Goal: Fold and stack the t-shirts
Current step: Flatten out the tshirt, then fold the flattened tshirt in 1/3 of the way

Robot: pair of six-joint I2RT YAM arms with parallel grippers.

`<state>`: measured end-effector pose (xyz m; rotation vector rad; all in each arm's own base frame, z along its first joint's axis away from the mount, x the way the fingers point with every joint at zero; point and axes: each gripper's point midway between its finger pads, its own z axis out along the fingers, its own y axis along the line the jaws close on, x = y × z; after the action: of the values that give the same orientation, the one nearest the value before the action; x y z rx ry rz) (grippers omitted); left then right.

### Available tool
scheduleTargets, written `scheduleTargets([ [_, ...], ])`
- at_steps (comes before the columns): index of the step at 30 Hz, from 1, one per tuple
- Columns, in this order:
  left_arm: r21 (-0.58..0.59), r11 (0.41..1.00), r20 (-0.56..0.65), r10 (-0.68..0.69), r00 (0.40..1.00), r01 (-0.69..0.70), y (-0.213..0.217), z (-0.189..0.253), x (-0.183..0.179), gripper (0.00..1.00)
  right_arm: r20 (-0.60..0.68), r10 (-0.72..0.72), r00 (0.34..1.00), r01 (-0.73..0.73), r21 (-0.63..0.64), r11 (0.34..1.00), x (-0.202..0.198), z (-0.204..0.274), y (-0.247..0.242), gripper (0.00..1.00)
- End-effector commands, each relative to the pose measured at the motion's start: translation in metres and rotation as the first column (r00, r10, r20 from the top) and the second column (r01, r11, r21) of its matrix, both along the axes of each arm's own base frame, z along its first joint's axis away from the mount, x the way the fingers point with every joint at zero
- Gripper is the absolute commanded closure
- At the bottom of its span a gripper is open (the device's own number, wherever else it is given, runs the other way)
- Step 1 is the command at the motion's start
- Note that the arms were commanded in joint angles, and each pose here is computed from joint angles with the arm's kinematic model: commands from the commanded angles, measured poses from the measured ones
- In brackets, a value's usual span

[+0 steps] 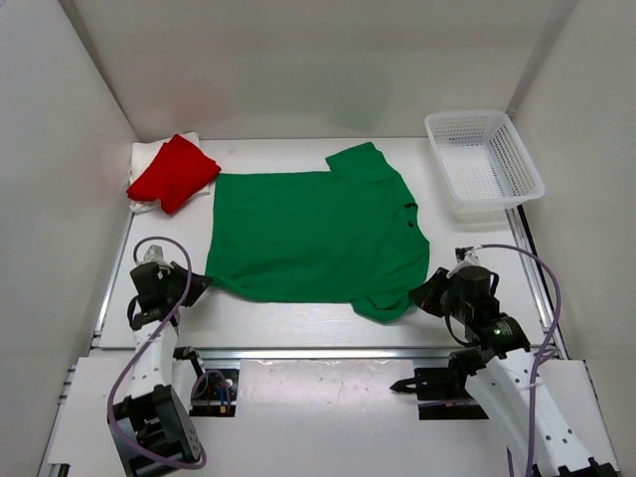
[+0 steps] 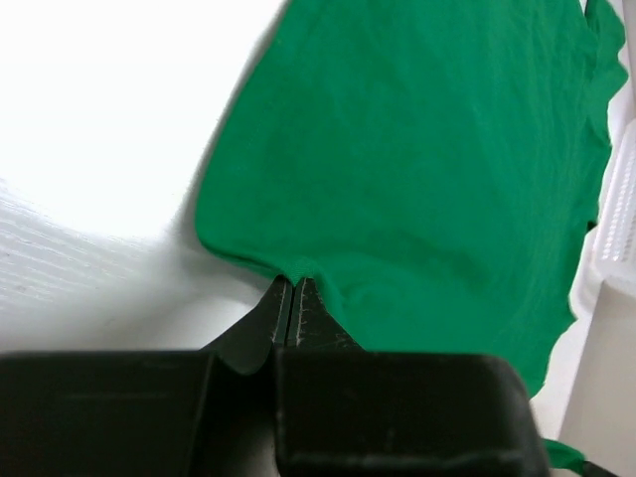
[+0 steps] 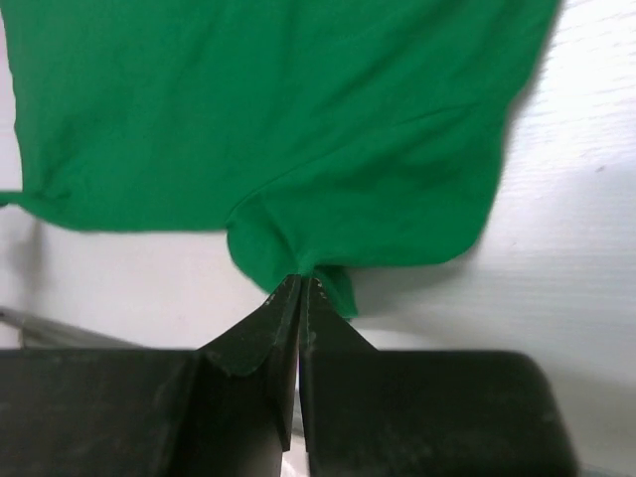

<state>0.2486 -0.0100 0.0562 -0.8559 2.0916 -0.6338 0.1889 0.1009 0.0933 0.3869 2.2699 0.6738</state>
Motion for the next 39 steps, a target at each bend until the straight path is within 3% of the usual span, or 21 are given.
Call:
scheduleTargets([
  [1, 0.059, 0.996, 0.036, -0.067, 0.997, 0.065, -0.008, 0.012, -0.002, 1.00, -0.006, -0.043, 0.999, 0.043, -0.003, 0.999, -0.002, 0.007, 0.000, 1.00],
  [6, -0.035, 0.998, 0.134, -0.044, 0.990, 0.049, -0.019, 0.048, 0.029, 1.00, 0.047, -0.035, 0.998, 0.036, -0.011, 0.999, 0.038, 0.022, -0.012, 1.00],
  [13, -0.080, 0.996, 0.150, 0.056, 0.987, -0.045, 0.001, 0.060, 0.058, 1.00, 0.107, -0.069, 0.992, 0.075, -0.061, 0.995, 0.107, 0.044, -0.029, 1.00],
  [26, -0.135, 0.983, 0.082, 0.134, 0.988, -0.122, 0.020, 0.045, 0.110, 1.00, 0.140, -0.036, 0.990, 0.047, -0.072, 0.996, 0.220, 0.064, -0.028, 1.00],
  [34, -0.117, 0.984, -0.012, 0.133, 0.991, -0.133, 0.025, 0.018, 0.137, 1.00, 0.100, -0.001, 0.995, 0.011, -0.092, 0.996, 0.293, 0.052, -0.028, 1.00],
  [37, -0.120, 0.985, -0.011, 0.127, 0.992, -0.127, 0.026, 0.017, 0.147, 0.96, 0.072, 0.001, 0.997, 0.006, -0.099, 0.995, 0.314, 0.044, -0.031, 1.00],
  [39, -0.102, 0.986, -0.025, 0.127, 0.992, -0.128, 0.026, 0.014, 0.149, 0.87, 0.065, 0.007, 0.998, -0.001, -0.105, 0.994, 0.324, 0.041, -0.030, 1.00],
])
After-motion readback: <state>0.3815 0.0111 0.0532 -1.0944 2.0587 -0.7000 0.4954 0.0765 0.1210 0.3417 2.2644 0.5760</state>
